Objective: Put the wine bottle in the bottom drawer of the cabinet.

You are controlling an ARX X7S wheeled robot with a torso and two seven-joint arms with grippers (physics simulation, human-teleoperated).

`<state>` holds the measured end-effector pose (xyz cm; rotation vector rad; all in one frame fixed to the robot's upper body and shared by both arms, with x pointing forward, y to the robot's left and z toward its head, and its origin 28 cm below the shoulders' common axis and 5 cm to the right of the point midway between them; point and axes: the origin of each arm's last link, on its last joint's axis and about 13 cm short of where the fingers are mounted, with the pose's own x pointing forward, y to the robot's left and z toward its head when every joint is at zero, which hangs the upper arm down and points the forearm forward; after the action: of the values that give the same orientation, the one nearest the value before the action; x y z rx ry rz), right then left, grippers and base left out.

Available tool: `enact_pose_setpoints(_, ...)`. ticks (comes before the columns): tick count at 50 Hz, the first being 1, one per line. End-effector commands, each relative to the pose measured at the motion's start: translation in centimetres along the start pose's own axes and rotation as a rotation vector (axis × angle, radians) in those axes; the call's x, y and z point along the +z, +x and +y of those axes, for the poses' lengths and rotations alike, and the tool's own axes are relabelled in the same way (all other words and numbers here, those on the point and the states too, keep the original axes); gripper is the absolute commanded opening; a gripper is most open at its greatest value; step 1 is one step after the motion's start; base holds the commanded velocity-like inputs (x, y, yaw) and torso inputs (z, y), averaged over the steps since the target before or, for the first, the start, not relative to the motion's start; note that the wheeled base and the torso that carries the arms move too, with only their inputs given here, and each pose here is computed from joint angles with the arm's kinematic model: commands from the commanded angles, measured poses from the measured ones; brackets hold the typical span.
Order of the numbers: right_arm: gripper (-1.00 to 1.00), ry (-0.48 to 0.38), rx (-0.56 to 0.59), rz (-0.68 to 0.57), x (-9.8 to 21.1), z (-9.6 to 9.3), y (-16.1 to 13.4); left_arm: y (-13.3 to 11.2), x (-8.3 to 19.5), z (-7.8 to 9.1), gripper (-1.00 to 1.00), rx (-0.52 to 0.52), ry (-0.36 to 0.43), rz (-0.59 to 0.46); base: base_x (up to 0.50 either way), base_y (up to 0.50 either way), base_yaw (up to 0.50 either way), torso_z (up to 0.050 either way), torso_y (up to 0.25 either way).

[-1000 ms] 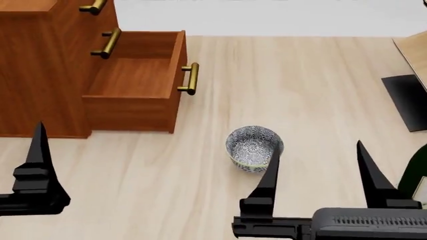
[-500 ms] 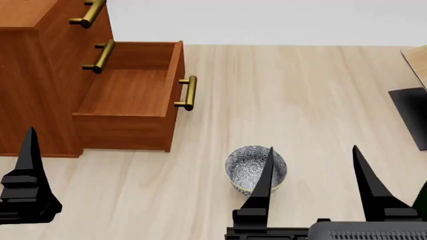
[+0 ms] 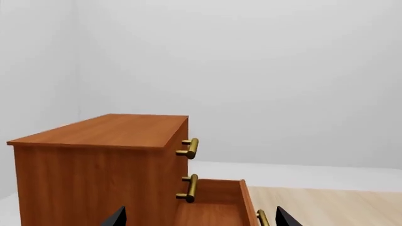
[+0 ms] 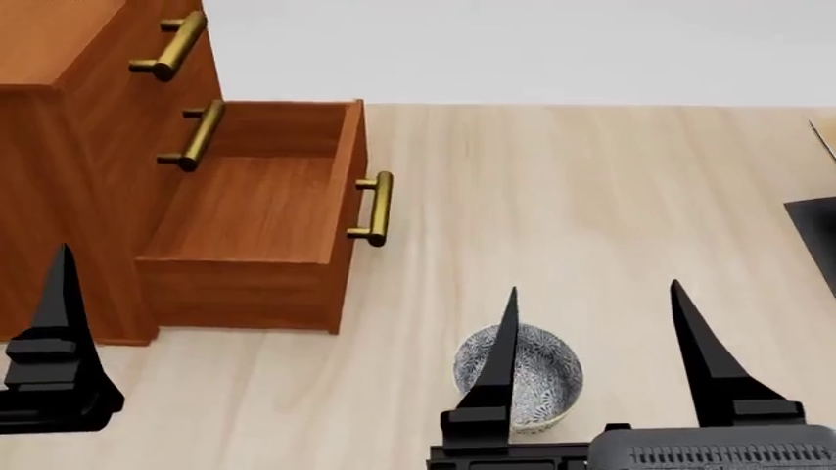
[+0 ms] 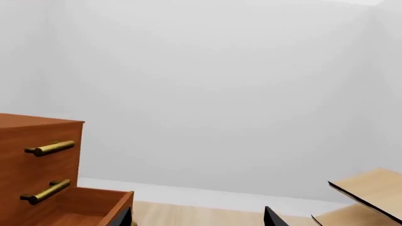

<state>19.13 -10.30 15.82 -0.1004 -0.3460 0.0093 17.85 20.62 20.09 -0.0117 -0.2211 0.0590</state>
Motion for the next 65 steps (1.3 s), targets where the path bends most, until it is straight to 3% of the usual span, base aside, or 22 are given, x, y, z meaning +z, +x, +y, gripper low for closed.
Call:
enact_pose_setpoints(1, 1.00, 0.012, 0.005, -0.002, -0.18, 0.06, 0.06, 0.08, 0.05, 0.01, 1.00, 0.002, 0.001, -0.005, 0.13, 0.22, 0.00, 0.000, 0.000)
enact_pose_setpoints(18, 1.00, 0.018, 0.006, 0.004, -0.30, -0.01, 0.12, 0.09, -0.02, -0.02, 1.00, 0.001, 0.001, -0.004, 0.13, 0.19, 0.00, 0.000, 0.000)
enact_pose_setpoints(65, 1.00, 0.012, 0.006, 0.005, -0.40, -0.07, 0.26, 0.12, -0.04, -0.17, 1.00, -0.012, -0.001, -0.004, 0.18, 0.00, 0.00, 0.000, 0.000)
